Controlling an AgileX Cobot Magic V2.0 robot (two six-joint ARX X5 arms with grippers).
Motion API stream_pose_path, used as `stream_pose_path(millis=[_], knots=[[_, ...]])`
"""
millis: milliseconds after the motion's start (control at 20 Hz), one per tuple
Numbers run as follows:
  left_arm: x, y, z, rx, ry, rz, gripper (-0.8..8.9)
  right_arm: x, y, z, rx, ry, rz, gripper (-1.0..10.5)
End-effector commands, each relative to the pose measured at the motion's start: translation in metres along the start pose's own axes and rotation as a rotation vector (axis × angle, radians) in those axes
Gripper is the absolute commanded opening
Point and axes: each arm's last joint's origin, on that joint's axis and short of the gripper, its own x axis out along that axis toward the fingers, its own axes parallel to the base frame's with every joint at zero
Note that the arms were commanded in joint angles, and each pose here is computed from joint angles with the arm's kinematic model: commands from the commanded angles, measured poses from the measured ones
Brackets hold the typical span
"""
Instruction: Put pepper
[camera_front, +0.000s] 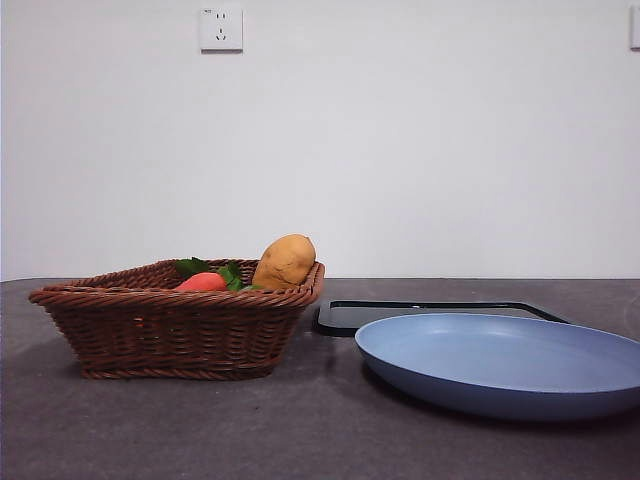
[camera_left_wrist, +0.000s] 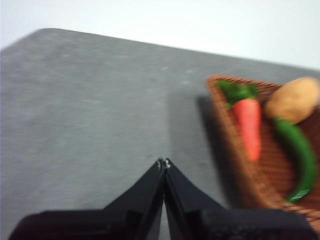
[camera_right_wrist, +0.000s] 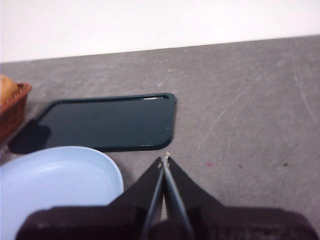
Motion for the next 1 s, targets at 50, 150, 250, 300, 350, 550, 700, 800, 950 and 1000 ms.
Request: stream_pose_path(millis=[50, 150, 250, 300, 350, 550, 700, 800, 950, 1000], knots=[[0.000, -0.002, 0.002, -0.086, -0.013, -0.080, 0.08, 0.000, 0.000, -0.002, 0.162, 0.003, 0.001, 0.1], [0.000, -0.004, 0.002, -0.117, -0.006, -0.124, 0.07, 0.000, 0.000, -0.001, 0.203, -0.006, 0.003, 0.1], [-0.001, -0.005, 0.002, -0.159, 0.008, -0.165, 0.06, 0.000, 0.000, 0.001, 0.252, -0.018, 0.010, 0.1], [-0.001, -0.005, 0.002, -0.174, 0.011, -0.179, 0.06, 0.000, 0.000, 0.002, 0.278, -0.021, 0.014, 0.1], [-0.001, -0.006, 0.003, -0.193, 0.016, -0.201, 0.06, 0.000, 0.001, 0.004, 0.313, -0.023, 0.034, 0.1], [-0.002, -0.010, 0.006, -0.255, 0.031, -0.326, 0.06, -0.003, 0.003, 0.013, 0.411, -0.026, 0.075, 0.1], [-0.003, -0.012, 0.009, -0.309, 0.029, -0.370, 0.07, -0.005, 0.005, 0.024, 0.414, -0.027, 0.100, 0.1], [-0.005, -0.013, 0.014, -0.325, 0.025, -0.381, 0.07, -0.006, 0.007, 0.034, 0.409, -0.022, 0.120, 0.1], [-0.009, -0.016, 0.027, -0.324, 0.007, -0.401, 0.07, -0.006, 0.008, 0.050, 0.402, -0.015, 0.125, 0.1], [-0.010, -0.018, 0.033, -0.322, 0.000, -0.404, 0.07, -0.005, 0.009, 0.056, 0.390, -0.009, 0.140, 0.1]])
